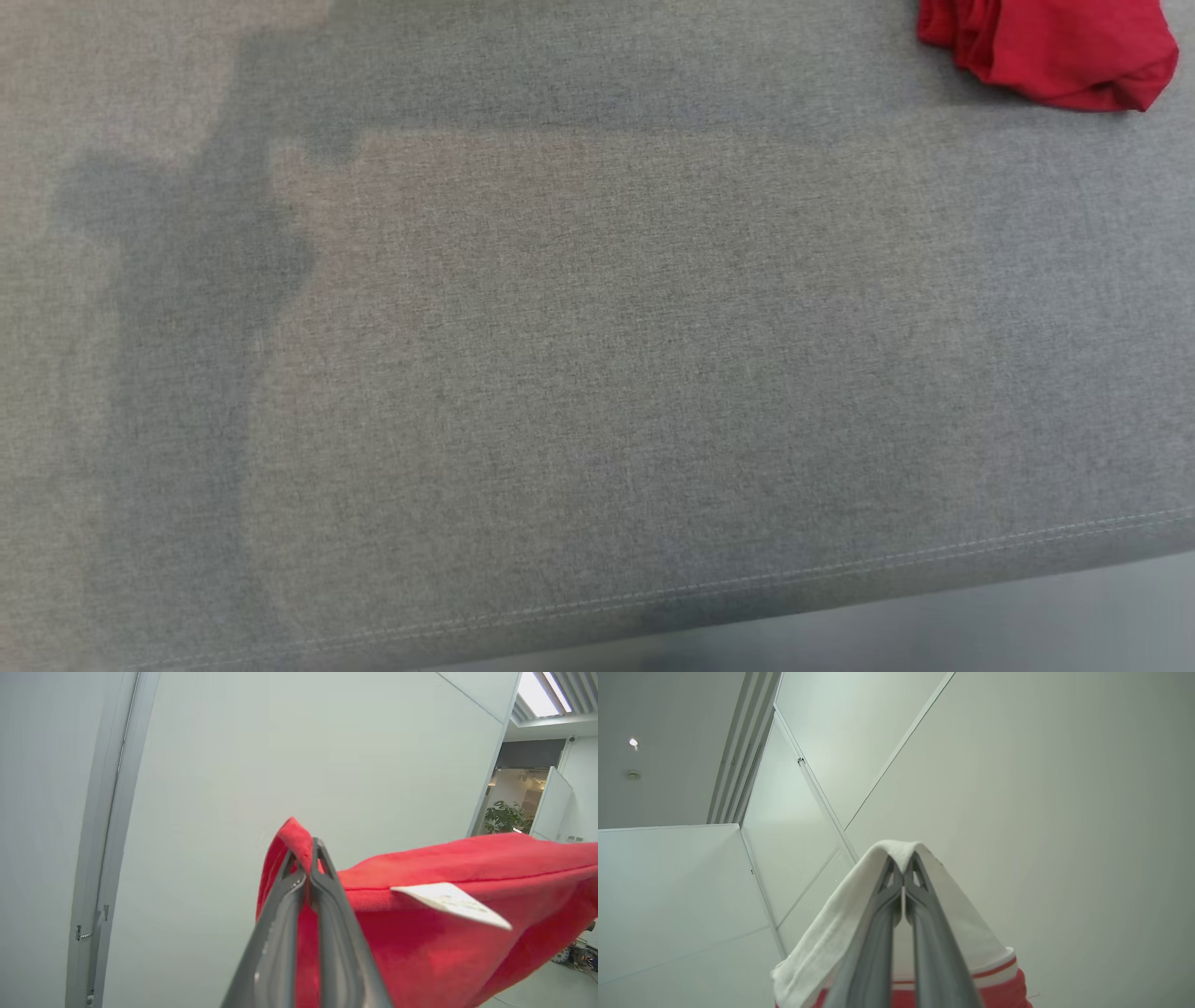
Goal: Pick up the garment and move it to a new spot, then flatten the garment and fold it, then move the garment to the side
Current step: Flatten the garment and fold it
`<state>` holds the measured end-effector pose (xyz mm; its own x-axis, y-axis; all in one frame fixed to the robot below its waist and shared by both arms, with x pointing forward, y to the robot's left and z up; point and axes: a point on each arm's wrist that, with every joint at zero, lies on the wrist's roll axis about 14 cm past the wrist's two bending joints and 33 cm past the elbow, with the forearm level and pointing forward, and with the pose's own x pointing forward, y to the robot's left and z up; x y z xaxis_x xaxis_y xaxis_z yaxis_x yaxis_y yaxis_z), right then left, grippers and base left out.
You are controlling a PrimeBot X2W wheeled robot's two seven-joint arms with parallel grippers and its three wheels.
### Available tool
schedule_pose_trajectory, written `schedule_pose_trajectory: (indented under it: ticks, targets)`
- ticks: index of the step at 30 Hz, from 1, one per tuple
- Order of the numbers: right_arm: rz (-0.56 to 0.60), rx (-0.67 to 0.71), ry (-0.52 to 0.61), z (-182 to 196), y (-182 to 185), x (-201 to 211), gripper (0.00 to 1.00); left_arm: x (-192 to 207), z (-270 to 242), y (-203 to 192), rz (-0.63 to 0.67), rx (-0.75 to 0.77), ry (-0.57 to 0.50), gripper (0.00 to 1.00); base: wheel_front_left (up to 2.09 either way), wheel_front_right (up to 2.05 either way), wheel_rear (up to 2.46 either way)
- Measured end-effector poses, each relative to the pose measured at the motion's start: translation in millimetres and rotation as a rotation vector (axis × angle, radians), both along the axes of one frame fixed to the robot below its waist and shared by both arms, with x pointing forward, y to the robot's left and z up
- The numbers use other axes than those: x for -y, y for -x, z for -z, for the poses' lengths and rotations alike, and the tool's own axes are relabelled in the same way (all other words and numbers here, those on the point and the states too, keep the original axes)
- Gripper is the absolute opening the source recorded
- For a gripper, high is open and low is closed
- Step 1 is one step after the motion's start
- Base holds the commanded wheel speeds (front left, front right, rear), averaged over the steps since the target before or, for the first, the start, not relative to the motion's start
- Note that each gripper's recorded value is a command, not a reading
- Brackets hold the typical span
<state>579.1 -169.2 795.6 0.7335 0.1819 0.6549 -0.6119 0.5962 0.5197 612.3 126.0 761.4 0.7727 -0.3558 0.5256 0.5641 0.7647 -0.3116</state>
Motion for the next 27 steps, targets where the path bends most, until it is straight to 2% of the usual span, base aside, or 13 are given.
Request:
schedule_pose_trajectory:
  ticks: [4, 6, 9, 13, 17, 21, 27]
  targets:
    - [-0.019, -0.049, 0.144, 33.2, -10.1, -26.3, 0.00, 11.9, 76.0, -8.1, 0.026, -0.201, -0.063, 0.00, 0.00, 0.00, 0.00]
    - [-0.042, -0.135, 0.219, 70.2, -12.3, -37.8, 0.00, 7.6, 122.5, -3.5, 0.017, -0.320, -0.083, 0.00, 0.00, 0.00, 0.00]
    - [-0.074, -0.322, 0.274, 145.2, -5.2, -42.5, 0.00, 4.7, 186.4, 15.5, 0.016, -0.483, -0.114, 0.00, 0.00, 0.00, 0.00]
    - [-0.112, -0.538, 0.254, 228.6, 24.6, -42.9, 0.00, -4.6, 261.0, 56.3, 0.006, -0.678, -0.122, 0.00, 0.00, 0.00, 0.00]
    - [-0.123, -0.694, 0.182, 281.3, 62.1, -35.4, 0.00, -2.5, 304.4, 100.5, 0.019, -0.803, -0.073, 0.00, 0.00, 0.00, 0.00]
    - [-0.159, -0.786, 0.150, 309.6, 101.2, -41.2, 0.00, -7.3, 317.4, 127.9, -0.003, -0.838, -0.019, 0.00, 0.00, 0.00, 0.00]
    - [-0.235, -0.768, 0.091, 296.5, 140.6, -59.8, 0.00, -18.9, 313.2, 151.6, -0.059, -0.804, 0.050, 0.00, 0.00, 0.00, 0.00]
